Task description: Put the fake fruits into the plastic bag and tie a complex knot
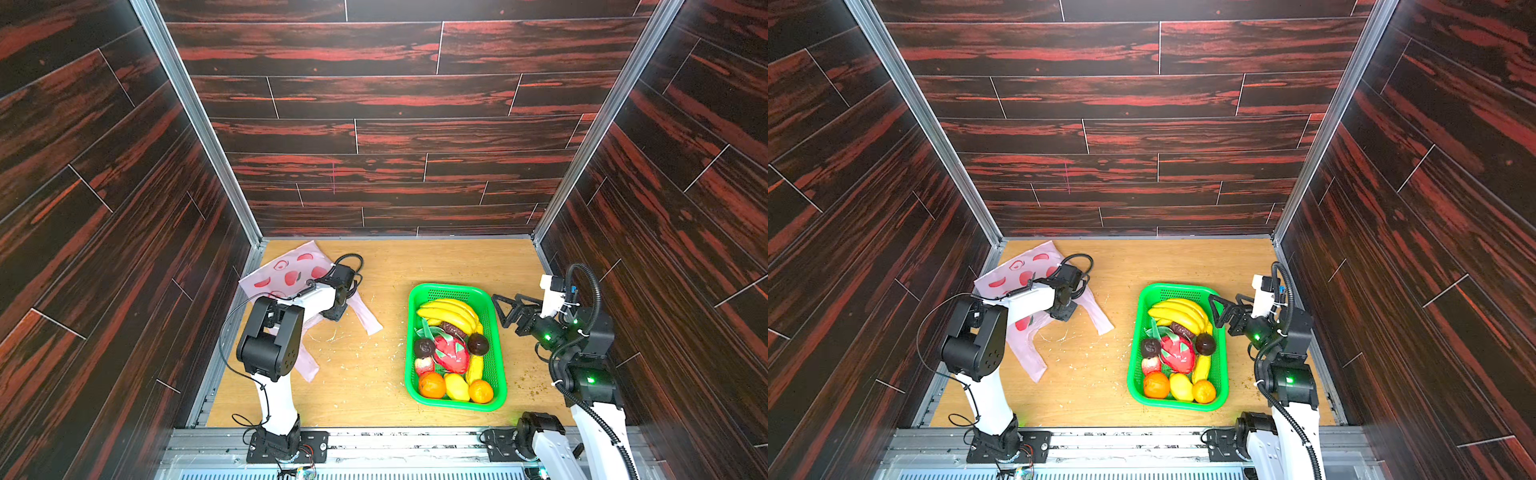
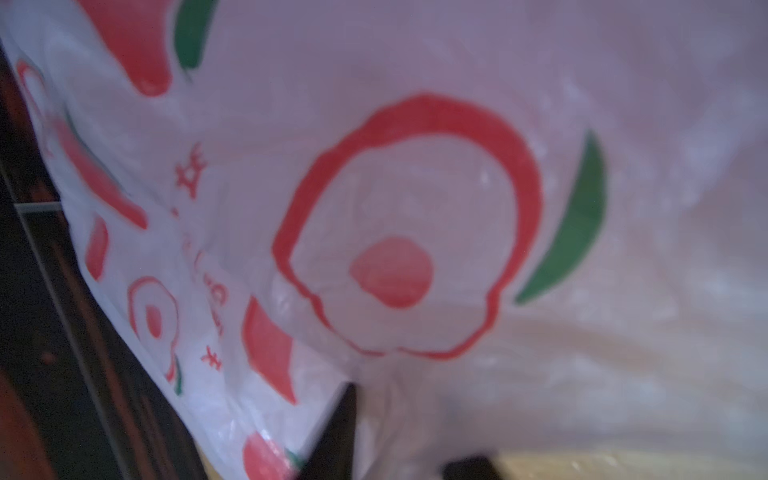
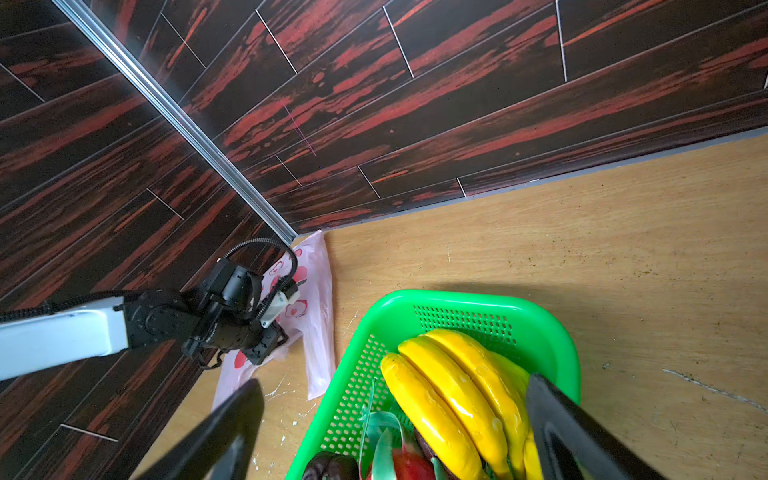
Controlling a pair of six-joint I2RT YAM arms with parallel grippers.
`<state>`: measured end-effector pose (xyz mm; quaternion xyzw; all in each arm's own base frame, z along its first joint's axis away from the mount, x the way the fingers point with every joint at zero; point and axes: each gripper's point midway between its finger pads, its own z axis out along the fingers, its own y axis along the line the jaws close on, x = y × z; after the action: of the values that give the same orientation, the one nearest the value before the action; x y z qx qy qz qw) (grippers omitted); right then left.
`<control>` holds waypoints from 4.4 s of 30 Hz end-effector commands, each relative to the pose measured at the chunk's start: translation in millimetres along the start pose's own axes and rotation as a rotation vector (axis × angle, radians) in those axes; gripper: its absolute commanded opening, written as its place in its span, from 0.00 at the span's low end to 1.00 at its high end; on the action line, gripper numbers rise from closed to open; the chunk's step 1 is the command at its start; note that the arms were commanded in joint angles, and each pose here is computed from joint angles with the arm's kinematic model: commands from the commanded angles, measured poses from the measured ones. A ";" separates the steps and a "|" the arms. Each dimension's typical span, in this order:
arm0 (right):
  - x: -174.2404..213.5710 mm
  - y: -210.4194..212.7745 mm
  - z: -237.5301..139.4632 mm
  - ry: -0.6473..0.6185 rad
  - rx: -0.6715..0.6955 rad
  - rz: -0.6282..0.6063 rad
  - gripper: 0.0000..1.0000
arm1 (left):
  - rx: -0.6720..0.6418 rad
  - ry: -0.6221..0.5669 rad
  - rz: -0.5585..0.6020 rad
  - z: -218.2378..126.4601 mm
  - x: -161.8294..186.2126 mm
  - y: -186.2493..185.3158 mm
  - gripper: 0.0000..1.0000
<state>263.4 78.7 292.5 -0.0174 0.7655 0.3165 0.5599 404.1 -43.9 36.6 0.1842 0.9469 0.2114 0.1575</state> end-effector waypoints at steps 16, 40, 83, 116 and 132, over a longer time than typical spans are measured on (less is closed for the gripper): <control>21.9 8.8 14.3 -0.035 -0.185 0.105 0.99 | 0.208 -0.283 -0.437 -205.9 -36.2 69.5 0.00; 107.2 195.6 141.0 -0.028 -0.538 0.100 0.99 | 0.765 -0.302 -0.676 -264.9 -66.0 9.2 0.00; 136.3 193.8 243.1 -0.124 -0.205 0.178 0.10 | 0.831 -0.330 -0.633 -278.6 -42.2 -1.6 0.00; 109.7 199.4 200.2 -0.024 -0.236 0.126 0.00 | 1.054 -0.826 -0.479 -301.4 20.5 -60.3 0.78; 107.2 209.4 193.7 0.005 -0.283 0.135 0.00 | 0.871 -0.749 -0.353 -257.3 4.9 -83.6 0.78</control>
<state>310.9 382.5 238.8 -0.0516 0.7310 0.4384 0.5204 269.8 -203.6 210.9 0.1222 0.8428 -0.3343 0.4037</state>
